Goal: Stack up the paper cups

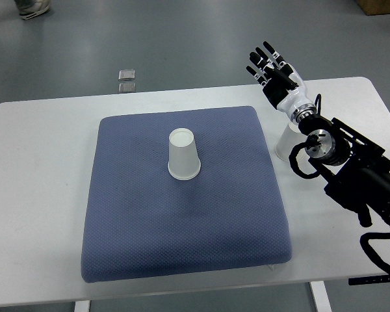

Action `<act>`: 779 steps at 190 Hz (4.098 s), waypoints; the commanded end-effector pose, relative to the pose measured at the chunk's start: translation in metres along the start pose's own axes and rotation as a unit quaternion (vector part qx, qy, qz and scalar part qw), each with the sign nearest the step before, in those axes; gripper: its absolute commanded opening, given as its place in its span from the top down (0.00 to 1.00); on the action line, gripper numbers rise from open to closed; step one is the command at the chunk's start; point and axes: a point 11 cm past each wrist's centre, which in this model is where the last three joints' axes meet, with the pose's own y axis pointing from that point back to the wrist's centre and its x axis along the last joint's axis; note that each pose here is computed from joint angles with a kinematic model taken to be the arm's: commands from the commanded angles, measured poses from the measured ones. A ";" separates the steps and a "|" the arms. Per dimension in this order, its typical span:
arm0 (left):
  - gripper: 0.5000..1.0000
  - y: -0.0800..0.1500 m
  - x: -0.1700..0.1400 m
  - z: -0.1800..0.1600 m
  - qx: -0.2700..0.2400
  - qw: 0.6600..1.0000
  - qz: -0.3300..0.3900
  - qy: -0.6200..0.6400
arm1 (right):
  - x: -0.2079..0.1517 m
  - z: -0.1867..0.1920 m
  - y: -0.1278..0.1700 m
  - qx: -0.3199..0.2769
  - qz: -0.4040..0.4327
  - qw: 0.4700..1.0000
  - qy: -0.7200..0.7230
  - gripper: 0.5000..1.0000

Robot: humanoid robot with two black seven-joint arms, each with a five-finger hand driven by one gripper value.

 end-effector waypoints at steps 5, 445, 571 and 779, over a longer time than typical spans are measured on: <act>0.00 0.000 0.001 -0.002 0.002 1.000 0.002 0.000 | -0.005 -0.002 -0.001 -0.007 -0.025 1.000 0.014 0.16; 0.00 0.002 -0.027 0.001 -0.001 0.998 -0.066 -0.009 | -0.033 -0.091 0.011 -0.434 -0.139 0.411 0.789 0.17; 0.00 0.002 -0.026 -0.001 0.001 0.998 -0.064 -0.007 | 0.035 -0.046 0.013 -0.436 -0.085 0.427 0.788 0.18; 0.00 0.002 -0.026 -0.002 0.002 0.998 -0.064 -0.008 | -0.117 -0.184 0.011 -0.384 -0.139 0.415 0.813 0.63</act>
